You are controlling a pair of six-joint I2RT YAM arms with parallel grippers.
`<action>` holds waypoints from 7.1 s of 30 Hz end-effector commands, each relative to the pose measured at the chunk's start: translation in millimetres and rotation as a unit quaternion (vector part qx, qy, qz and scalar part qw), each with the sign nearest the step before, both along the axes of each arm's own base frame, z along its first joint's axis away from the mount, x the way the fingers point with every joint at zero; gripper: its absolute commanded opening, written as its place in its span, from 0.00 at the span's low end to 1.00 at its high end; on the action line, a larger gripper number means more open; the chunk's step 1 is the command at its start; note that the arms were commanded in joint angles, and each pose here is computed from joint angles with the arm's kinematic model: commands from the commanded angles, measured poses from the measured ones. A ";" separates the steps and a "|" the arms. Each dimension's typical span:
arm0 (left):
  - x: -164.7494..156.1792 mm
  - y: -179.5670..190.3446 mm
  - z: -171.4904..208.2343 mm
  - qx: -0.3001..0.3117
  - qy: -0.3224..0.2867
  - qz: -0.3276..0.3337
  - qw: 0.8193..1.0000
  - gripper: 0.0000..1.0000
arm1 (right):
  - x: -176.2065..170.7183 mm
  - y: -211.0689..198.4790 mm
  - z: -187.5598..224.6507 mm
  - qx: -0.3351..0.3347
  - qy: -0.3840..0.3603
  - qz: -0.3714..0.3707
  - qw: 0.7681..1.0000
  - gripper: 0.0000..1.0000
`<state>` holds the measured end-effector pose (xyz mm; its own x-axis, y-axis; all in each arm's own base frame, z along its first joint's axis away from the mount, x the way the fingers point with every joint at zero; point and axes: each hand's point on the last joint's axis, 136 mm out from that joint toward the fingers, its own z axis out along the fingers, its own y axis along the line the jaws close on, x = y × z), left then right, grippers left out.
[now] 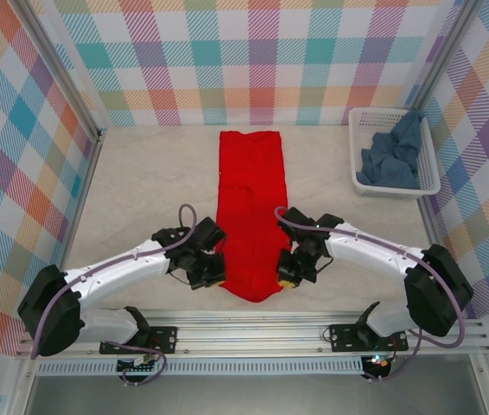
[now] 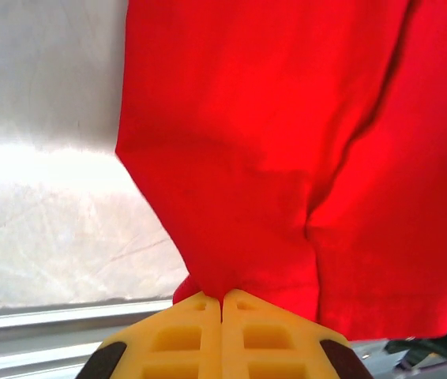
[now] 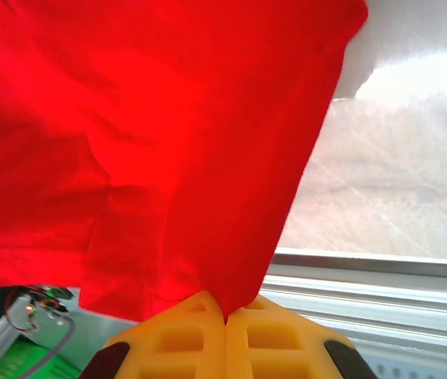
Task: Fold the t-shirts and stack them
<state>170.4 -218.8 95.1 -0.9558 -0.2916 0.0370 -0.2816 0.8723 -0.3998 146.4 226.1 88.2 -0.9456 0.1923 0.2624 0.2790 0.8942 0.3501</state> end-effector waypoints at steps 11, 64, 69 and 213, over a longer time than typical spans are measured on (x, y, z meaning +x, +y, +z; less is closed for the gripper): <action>142.2 2.9 36.5 -0.011 -0.075 0.066 0.995 0.00 | 134.2 1.5 43.0 0.028 -0.075 -0.043 0.996 0.00; 129.1 25.3 -37.6 0.007 0.034 0.113 0.993 0.41 | 166.4 -31.7 -26.0 0.030 -0.056 -0.091 0.994 0.42; 127.4 17.9 -49.6 -0.014 0.039 0.115 0.993 0.40 | 148.0 -30.4 -40.2 0.043 -0.033 -0.100 0.994 0.42; 258.0 252.1 26.5 0.188 -0.047 0.333 0.923 0.52 | 290.9 240.1 -27.3 0.263 -0.043 -0.039 0.963 0.41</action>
<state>427.3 27.5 77.1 -0.4678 -0.8691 -0.1609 -0.8516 0.4919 -0.1810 439.5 456.1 43.3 -0.9785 0.1058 0.1772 0.2048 0.6036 0.7705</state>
